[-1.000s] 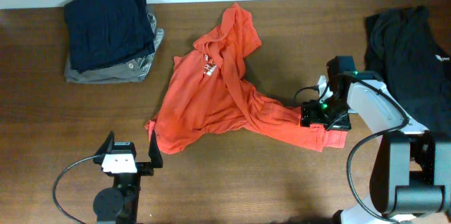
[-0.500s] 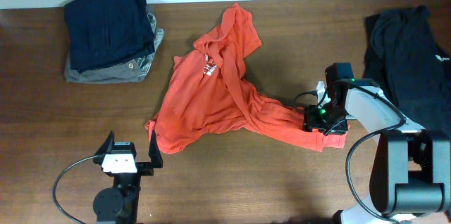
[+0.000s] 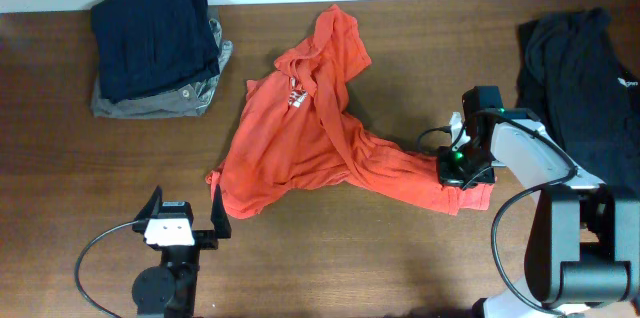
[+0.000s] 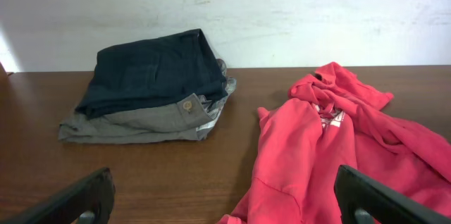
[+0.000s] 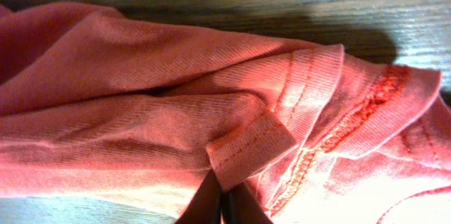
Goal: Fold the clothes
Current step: 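Pull the shirt corner rightward with the right gripper to spread it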
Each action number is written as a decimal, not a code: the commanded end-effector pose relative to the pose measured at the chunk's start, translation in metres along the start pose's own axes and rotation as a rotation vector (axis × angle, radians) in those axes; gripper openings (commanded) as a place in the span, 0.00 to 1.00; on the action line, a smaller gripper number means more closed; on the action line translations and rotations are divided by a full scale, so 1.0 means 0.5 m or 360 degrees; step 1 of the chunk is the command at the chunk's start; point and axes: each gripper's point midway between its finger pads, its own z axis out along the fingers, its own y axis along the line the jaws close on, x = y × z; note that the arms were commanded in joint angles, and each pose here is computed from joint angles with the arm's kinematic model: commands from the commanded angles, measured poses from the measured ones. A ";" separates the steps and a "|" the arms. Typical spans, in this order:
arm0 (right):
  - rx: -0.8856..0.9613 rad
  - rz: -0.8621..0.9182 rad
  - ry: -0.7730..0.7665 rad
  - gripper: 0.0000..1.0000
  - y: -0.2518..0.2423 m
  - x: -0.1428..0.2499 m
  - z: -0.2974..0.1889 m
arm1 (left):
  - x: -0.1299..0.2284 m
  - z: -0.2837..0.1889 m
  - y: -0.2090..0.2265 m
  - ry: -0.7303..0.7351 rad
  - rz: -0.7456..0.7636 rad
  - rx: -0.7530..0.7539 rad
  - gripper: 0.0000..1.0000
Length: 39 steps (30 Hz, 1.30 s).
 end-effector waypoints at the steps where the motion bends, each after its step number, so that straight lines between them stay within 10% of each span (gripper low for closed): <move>1: 0.0012 0.0004 -0.0046 0.04 -0.004 -0.015 -0.015 | 0.003 0.000 -0.001 0.0006 -0.0015 0.0009 0.99; 11: -0.0040 0.0015 -0.0291 0.04 0.027 -0.067 -0.170 | 0.001 -0.001 -0.014 0.0002 -0.0017 0.0070 0.99; 22: -0.0104 -0.0064 -0.0794 0.04 0.075 -0.064 -0.477 | -0.014 -0.062 -0.196 -0.0048 0.0001 0.0968 0.99; 39: 0.0366 0.0567 -0.1268 0.04 -0.144 -0.129 -0.607 | 0.013 -0.057 -0.199 0.0106 -0.0176 0.0981 0.99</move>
